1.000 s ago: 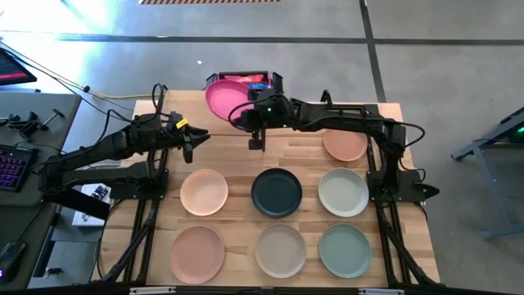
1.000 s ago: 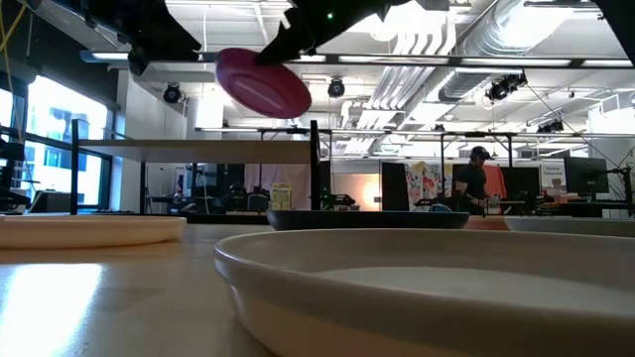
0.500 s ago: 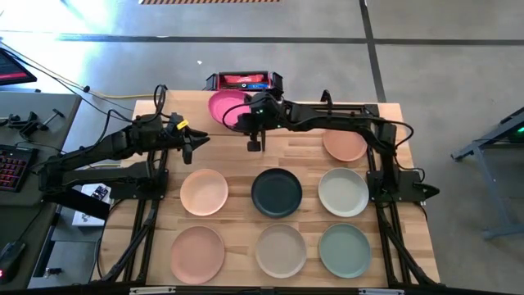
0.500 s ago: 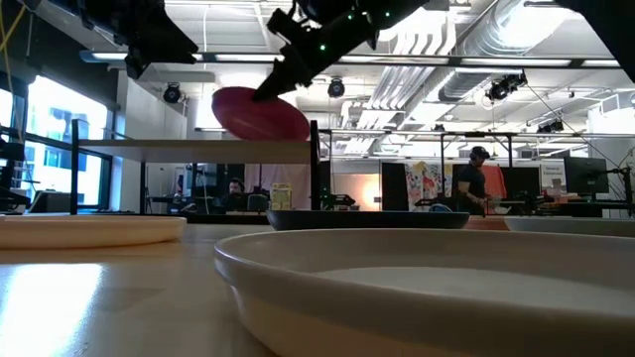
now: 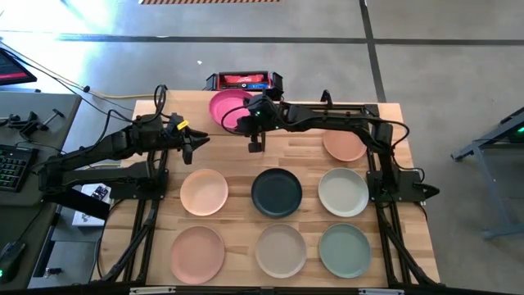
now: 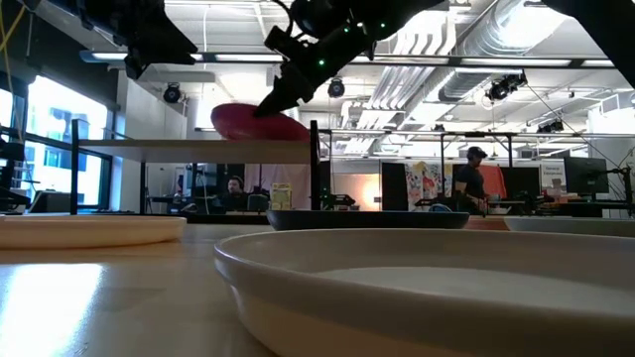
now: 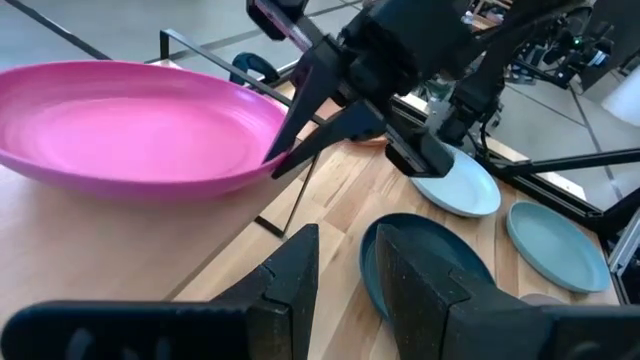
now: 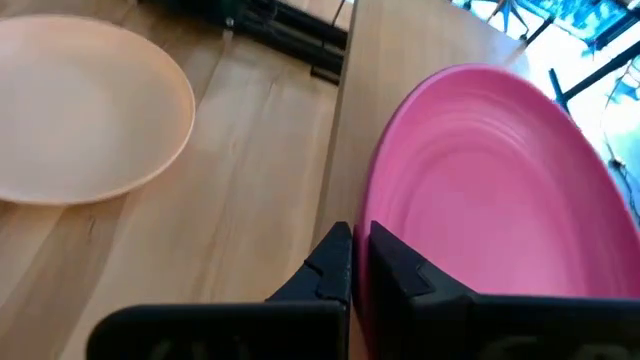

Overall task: Place and stack plates onto a shelf
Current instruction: Put the pink plate on the shelf

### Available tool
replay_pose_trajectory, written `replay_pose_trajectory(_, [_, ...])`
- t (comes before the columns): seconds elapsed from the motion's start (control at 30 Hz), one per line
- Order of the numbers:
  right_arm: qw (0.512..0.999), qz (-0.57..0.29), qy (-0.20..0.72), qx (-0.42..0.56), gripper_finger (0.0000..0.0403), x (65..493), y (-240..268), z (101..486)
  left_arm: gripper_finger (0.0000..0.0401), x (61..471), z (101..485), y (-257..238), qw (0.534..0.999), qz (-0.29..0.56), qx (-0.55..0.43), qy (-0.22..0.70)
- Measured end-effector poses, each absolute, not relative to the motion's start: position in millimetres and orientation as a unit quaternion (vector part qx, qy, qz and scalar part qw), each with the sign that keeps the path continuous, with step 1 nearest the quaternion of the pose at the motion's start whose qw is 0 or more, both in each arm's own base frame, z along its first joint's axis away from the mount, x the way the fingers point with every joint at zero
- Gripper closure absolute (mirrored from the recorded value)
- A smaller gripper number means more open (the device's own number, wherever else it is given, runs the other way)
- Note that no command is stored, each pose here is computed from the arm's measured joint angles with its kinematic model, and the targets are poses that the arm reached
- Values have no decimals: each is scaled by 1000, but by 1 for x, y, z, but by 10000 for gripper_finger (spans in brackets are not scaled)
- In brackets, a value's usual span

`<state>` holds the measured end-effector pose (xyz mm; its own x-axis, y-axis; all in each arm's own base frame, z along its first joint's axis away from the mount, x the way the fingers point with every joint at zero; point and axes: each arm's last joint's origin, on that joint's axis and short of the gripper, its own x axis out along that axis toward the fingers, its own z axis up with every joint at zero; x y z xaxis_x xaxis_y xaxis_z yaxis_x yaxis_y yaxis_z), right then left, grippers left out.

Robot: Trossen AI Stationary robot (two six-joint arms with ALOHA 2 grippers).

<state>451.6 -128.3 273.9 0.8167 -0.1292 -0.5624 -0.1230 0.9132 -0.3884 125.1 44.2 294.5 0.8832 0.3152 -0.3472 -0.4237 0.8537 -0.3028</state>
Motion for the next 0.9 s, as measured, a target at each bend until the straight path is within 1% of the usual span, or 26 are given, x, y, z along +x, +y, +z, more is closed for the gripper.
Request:
replay_pose_trajectory(0.3, [921, -9, 309, -236, 402, 451, -129, 274, 309, 125, 294, 44, 949, 196, -205, 141])
replay_pose_trajectory(0.6, [918, -1, 324, -231, 402, 449, -128, 271, 309, 125, 295, 44, 948, 197, -206, 140])
replay_pose_trajectory(0.7, [916, 1, 330, -229, 391, 449, -128, 270, 309, 125, 295, 44, 948, 197, -206, 140])
replay_pose_trajectory(0.9, [910, 9, 330, -250, 350, 449, -128, 270, 309, 125, 295, 44, 944, 199, -225, 136])
